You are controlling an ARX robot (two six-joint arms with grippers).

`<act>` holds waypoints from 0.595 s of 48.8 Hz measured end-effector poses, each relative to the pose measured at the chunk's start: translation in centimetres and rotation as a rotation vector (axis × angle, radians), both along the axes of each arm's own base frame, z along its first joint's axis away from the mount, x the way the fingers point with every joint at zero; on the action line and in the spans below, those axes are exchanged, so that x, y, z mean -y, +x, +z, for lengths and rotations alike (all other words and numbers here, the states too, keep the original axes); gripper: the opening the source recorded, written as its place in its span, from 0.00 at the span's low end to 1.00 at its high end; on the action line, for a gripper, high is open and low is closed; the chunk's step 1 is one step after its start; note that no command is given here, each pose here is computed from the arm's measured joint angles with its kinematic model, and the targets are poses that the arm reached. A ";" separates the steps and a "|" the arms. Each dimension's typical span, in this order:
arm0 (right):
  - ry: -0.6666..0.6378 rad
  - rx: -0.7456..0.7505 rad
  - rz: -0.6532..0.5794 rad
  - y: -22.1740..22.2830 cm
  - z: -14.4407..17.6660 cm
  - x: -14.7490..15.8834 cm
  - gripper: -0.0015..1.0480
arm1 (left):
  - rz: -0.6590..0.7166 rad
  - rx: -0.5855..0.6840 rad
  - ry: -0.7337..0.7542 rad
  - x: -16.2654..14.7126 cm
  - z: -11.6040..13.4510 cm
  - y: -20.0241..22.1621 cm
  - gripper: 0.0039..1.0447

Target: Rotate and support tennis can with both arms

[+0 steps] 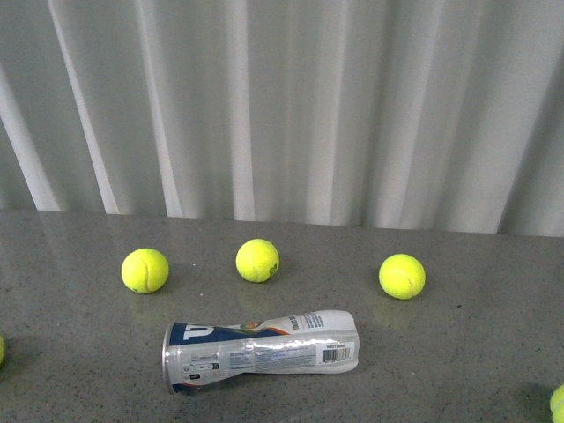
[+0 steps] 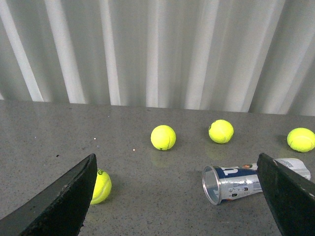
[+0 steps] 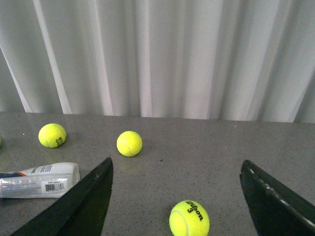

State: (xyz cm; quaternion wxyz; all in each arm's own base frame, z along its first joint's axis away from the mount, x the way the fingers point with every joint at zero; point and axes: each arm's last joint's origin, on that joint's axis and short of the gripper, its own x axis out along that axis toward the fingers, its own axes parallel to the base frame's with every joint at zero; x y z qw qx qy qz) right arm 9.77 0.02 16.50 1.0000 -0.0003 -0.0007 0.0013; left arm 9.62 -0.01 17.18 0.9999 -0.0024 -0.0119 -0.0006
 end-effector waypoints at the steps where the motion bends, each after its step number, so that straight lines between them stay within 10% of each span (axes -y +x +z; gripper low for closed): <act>1: 0.000 0.000 0.000 0.0 0.0 0.0 0.80 | 0.000 0.000 0.000 0.0 0.0 0.0 0.94; 6: 0.000 0.000 0.000 0.0 0.0 0.0 0.95 | 0.000 0.000 0.000 0.0 0.0 0.0 0.94; 29: 0.000 0.000 0.000 0.0 0.0 0.0 0.93 | 0.000 0.000 0.000 0.0 0.0 0.0 0.94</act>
